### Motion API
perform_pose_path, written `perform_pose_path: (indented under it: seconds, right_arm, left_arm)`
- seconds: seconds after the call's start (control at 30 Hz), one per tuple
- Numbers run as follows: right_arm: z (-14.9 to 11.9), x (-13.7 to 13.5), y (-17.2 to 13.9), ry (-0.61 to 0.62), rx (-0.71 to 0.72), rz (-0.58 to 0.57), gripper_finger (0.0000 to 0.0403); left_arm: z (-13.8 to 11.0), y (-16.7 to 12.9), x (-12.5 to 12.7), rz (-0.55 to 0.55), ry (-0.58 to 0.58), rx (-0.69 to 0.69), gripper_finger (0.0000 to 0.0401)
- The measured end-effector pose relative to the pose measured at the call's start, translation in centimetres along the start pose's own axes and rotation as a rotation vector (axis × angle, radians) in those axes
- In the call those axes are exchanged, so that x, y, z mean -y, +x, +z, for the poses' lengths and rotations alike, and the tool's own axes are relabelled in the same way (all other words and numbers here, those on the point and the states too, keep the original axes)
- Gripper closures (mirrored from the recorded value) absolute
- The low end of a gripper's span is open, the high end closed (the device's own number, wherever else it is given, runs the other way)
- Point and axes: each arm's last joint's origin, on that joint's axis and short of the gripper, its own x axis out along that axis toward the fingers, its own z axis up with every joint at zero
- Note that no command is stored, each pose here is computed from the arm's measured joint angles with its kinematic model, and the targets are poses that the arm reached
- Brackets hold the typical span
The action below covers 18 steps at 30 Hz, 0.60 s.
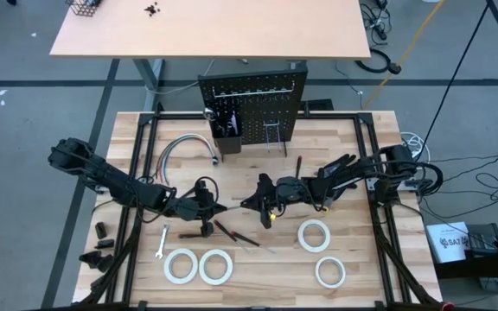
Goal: Hang tools onto peg board
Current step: Put the wrench into the peg board
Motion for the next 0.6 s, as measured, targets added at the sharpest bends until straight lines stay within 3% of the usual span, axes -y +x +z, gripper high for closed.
perform_pose_path:
  seconds: [0.13, 0.3, 0.6]
  right_arm:
    - [-0.1, -0.1, 0.0, 0.065, -0.018, 0.037, 0.0394]
    - [-0.3, -0.7, 0.0, 0.122, -0.043, 0.092, 0.0394]
    - [-0.3, -0.8, 0.0, 0.168, -0.049, 0.1, 0.0394]
  left_arm:
    - [0.2, 0.0, 0.0, -0.007, 0.031, 0.014, 0.0387]
    - [0.3, 0.0, 0.2, -0.076, 0.047, 0.007, 0.0337]
    - [1.5, 0.7, -1.3, -0.255, -0.306, -0.043, 0.0237]
